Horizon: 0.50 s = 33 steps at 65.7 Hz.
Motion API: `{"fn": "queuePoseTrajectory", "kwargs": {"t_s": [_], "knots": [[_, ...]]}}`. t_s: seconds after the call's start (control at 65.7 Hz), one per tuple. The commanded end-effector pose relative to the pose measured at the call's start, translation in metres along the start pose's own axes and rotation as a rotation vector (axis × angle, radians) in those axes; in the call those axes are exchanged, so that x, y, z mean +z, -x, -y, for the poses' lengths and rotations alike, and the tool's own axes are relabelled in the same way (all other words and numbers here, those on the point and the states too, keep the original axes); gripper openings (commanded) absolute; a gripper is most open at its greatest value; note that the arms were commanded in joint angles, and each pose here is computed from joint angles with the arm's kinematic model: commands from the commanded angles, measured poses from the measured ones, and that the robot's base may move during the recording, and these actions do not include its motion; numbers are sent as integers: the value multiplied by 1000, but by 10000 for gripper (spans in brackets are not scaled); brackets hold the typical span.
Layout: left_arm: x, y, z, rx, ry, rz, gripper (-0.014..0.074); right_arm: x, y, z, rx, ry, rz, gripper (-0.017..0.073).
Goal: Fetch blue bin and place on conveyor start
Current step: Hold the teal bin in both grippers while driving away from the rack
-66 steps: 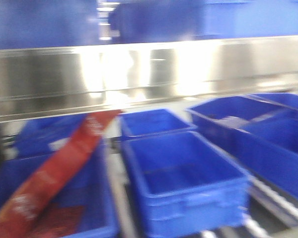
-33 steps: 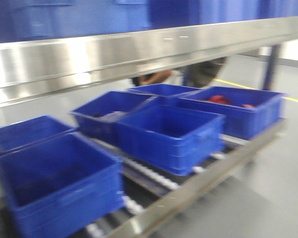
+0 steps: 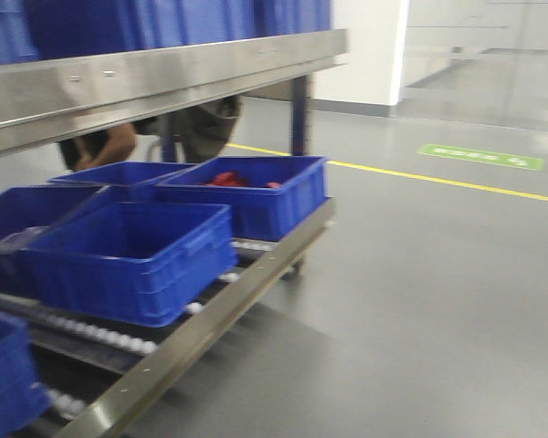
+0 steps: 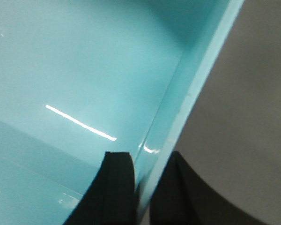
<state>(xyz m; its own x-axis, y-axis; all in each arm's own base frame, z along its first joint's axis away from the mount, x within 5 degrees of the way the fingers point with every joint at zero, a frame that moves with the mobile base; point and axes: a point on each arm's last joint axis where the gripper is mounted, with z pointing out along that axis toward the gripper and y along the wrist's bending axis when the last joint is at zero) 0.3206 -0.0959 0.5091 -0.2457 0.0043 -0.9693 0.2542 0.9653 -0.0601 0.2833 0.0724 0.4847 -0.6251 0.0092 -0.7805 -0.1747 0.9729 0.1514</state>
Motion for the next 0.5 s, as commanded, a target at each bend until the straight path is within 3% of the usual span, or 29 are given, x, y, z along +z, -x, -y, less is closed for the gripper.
{"fn": "queuePoseTrajectory", "kwargs": {"t_s": [0.0,0.487], "knots": [[-12,15,3,-36,-27,112,-111,-6,2,4,-50,-37,22,-151],[-12,15,3,-36,-27,112,-111,-6,2,4,-50,-37,22,-151]]}}
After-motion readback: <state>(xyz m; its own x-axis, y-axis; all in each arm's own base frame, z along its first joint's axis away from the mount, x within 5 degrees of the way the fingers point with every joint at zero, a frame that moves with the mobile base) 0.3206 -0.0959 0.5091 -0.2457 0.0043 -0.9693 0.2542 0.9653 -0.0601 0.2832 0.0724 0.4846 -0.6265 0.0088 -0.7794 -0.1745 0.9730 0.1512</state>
